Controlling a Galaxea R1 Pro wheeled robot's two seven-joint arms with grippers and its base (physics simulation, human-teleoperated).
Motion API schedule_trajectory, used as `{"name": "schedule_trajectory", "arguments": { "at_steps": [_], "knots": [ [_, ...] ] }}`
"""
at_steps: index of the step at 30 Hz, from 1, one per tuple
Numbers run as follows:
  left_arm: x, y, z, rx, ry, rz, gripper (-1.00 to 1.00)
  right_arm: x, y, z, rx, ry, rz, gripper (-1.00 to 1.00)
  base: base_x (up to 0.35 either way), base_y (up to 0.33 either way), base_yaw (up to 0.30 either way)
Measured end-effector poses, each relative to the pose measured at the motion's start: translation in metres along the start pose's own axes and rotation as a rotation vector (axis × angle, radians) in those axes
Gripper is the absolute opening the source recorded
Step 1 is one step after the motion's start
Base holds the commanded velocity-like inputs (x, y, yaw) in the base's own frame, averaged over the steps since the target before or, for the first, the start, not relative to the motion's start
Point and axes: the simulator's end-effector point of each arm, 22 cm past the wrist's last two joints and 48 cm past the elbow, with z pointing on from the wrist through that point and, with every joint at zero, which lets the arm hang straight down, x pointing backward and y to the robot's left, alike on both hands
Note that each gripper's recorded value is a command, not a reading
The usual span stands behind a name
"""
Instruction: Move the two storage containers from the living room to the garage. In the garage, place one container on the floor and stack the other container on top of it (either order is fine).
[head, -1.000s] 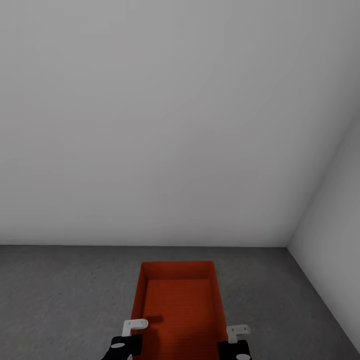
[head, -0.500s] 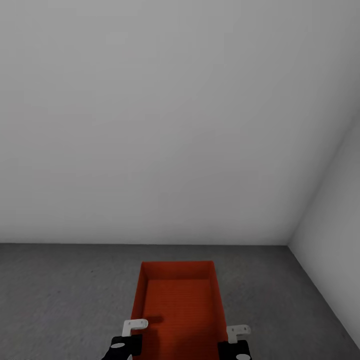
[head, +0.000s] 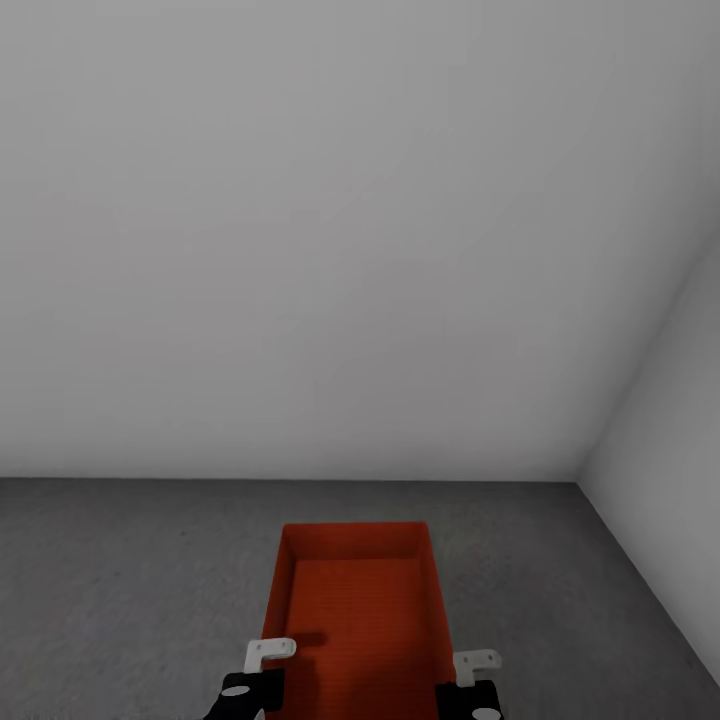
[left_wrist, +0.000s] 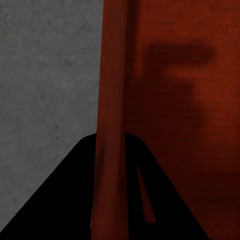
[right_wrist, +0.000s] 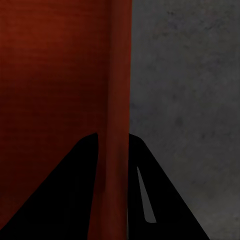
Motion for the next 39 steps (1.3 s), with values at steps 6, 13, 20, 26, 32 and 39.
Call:
{"name": "schedule_trajectory", "arguments": {
  "at_steps": [6,13,20,26,32,39],
  "knots": [
    [0.009,-0.001,0.011,0.000,0.009,0.001,-1.00,0.009,0.001,0.010,-0.001,0.009,0.000,-1.00,0.000,0.000,0.000],
    [0.020,-0.001,0.023,-0.001,0.019,0.002,-1.00,0.021,0.003,0.022,-0.002,0.019,-0.001,-1.00,0.000,0.000,0.000],
    [0.031,-0.002,0.036,-0.001,0.030,0.003,-1.00,0.032,0.005,0.034,-0.002,0.030,-0.002,-1.00,0.000,0.000,0.000],
    [0.040,-0.002,0.047,-0.002,0.038,0.003,-1.00,0.042,0.006,0.044,-0.003,0.038,-0.002,-1.00,0.000,0.000,0.000],
    [0.050,-0.003,0.058,-0.002,0.046,0.004,-1.00,0.052,0.008,0.054,-0.004,0.046,-0.003,-1.00,0.000,0.000,0.000],
    [0.061,-0.003,0.070,-0.002,0.056,0.005,-1.00,0.064,0.009,0.067,-0.005,0.056,-0.003,-1.00,0.000,0.000,0.000]
  ]
}}
